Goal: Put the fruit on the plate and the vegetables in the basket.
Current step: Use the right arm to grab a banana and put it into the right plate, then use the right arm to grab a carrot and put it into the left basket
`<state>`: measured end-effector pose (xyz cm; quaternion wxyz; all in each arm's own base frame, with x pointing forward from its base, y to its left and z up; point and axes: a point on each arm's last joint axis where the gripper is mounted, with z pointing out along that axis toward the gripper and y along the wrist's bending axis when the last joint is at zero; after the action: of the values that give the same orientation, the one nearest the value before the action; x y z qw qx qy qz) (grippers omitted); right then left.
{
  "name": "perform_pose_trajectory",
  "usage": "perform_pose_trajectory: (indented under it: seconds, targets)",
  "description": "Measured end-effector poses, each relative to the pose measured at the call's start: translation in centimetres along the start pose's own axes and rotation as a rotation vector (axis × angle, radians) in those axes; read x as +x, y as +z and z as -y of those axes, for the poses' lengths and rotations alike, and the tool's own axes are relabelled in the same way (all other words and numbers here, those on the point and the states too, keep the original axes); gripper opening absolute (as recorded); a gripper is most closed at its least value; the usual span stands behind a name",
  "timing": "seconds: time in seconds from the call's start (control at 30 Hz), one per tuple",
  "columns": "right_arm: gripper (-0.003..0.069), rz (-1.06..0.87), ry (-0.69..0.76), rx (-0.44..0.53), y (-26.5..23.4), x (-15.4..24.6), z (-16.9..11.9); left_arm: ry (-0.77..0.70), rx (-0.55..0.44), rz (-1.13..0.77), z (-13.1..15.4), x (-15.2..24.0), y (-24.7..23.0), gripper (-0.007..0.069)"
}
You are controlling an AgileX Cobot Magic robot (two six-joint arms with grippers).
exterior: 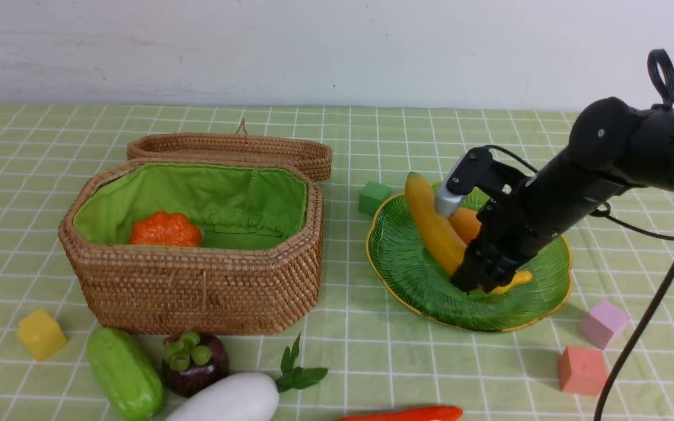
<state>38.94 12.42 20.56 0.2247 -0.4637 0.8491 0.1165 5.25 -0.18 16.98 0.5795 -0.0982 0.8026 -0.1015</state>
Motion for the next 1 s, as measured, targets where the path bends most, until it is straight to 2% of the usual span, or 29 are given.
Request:
perform_pose_trajectory:
  seconds: [0.03, 0.07, 0.1, 0.2, 0.23, 0.33, 0.4, 0.47, 0.53, 0.57, 0.67, 0.8, 0.9, 1.0]
  targets:
    - [0.0456, -0.001, 0.009, -0.004, -0.1, 0.0, -0.1, 0.0, 0.0, 0.0, 0.0, 0.0, 0.0, 0.0239]
    - [0.0456, 0.0, 0.011, -0.003, -0.2, 0.0, -0.1, 0.0, 0.0, 0.0, 0.0, 0.0, 0.0, 0.0239]
    - [0.0531, -0.003, 0.024, -0.013, -0.6, -0.1, -0.3, 0.0, 0.0, 0.0, 0.0, 0.0, 0.0, 0.0239]
    - [0.0656, -0.002, 0.029, -0.037, -2.2, -0.4, -1.0, 0.0, 0.0, 0.0, 0.0, 0.0, 0.0, 0.0239]
    - [0.0669, -0.001, 0.025, -0.045, -2.9, -0.5, -1.3, 0.0, 0.0, 0.0, 0.0, 0.0, 0.0, 0.0239]
    - [0.0667, 0.017, 0.016, -0.074, -5.0, -1.0, -2.3, 0.0, 0.0, 0.0, 0.0, 0.0, 0.0, 0.0239]
    - [0.0636, 0.075, -0.012, -0.127, -7.1, -1.9, -3.9, 0.0, 0.0, 0.0, 0.0, 0.0, 0.0, 0.0239]
    - [0.0598, 0.093, -0.108, -0.177, -7.9, -2.6, -5.6, 0.0, 0.0, 0.0, 0.0, 0.0, 0.0, 0.0239]
    - [0.0553, 0.095, -0.297, -0.249, -8.3, -3.7, -8.5, 0.0, 0.0, 0.0, 0.0, 0.0, 0.0, 0.0239]
    - [0.0546, 0.095, -0.31, -0.253, -8.3, -3.8, -8.8, 0.0, 0.0, 0.0, 0.0, 0.0, 0.0, 0.0239]
    - [0.0518, 0.048, -0.503, -0.285, -6.8, -5.0, -12.4, 0.0, 0.0, 0.0, 0.0, 0.0, 0.0, 0.0239]
    - [0.0514, -0.05, -0.656, -0.309, -3.7, -5.1, -15.9, 0.0, 0.0, 0.0, 0.0, 0.0, 0.0, 0.0239]
    - [0.0513, -0.128, -0.713, -0.33, -0.9, -4.5, -17.7, 0.0, 0.0, 0.0, 0.0, 0.0, 0.0, 0.0239]
    - [0.0512, -0.189, -0.716, -0.328, 1.8, -3.8, -18.3, 0.0, 0.0, 0.0, 0.0, 0.0, 0.0, 0.0239]
